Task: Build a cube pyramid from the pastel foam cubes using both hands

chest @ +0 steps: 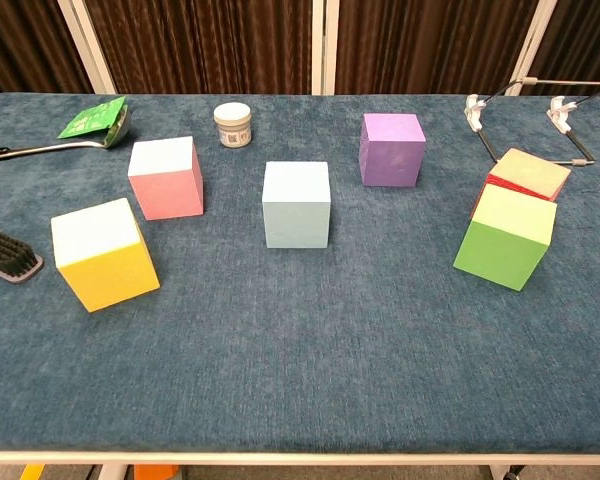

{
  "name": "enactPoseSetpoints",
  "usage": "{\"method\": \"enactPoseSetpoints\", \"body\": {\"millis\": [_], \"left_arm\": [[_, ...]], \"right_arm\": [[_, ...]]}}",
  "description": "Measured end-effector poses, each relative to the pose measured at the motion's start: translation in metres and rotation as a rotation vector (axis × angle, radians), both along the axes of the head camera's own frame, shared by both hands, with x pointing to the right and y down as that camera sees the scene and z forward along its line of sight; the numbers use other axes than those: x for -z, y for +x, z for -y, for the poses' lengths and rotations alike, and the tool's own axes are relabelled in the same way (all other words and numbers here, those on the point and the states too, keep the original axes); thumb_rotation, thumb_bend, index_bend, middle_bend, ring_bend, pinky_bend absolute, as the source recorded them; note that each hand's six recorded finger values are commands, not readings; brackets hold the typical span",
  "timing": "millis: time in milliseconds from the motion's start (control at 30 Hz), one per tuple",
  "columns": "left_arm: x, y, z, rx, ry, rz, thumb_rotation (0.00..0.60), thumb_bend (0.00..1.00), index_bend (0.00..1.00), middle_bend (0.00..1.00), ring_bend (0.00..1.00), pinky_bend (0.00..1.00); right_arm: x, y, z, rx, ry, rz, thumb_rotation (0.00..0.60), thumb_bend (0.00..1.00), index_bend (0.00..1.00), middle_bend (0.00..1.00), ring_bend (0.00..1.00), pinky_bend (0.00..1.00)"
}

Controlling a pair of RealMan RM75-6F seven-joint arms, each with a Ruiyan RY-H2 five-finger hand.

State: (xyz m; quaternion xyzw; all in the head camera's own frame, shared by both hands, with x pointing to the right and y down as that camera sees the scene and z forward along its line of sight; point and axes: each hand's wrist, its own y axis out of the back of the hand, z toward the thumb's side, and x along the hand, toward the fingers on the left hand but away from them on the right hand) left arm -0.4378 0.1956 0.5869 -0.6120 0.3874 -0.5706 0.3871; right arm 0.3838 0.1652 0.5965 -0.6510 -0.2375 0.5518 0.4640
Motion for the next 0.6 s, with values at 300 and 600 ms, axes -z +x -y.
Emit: {"method": "enactPoseSetpoints", "body": {"millis": [300, 600], "left_arm": [[0.0, 0.001, 0.002, 0.004, 0.001, 0.0, 0.6, 0.0, 0.05, 0.03, 0.02, 0.14], [-0.002, 0.0, 0.006, 0.005, -0.003, -0.005, 0.6, 0.0, 0.05, 0.03, 0.02, 0.14]], "right_arm": [[-0.014, -0.05, 0.033, 0.2, -0.032, -0.038, 0.6, 0.14, 0.0, 0.04, 0.0, 0.0], [-0.024, -0.09, 0.083, 0.18, -0.062, 0.031, 0.6, 0.13, 0.0, 0.04, 0.0, 0.0]]}}
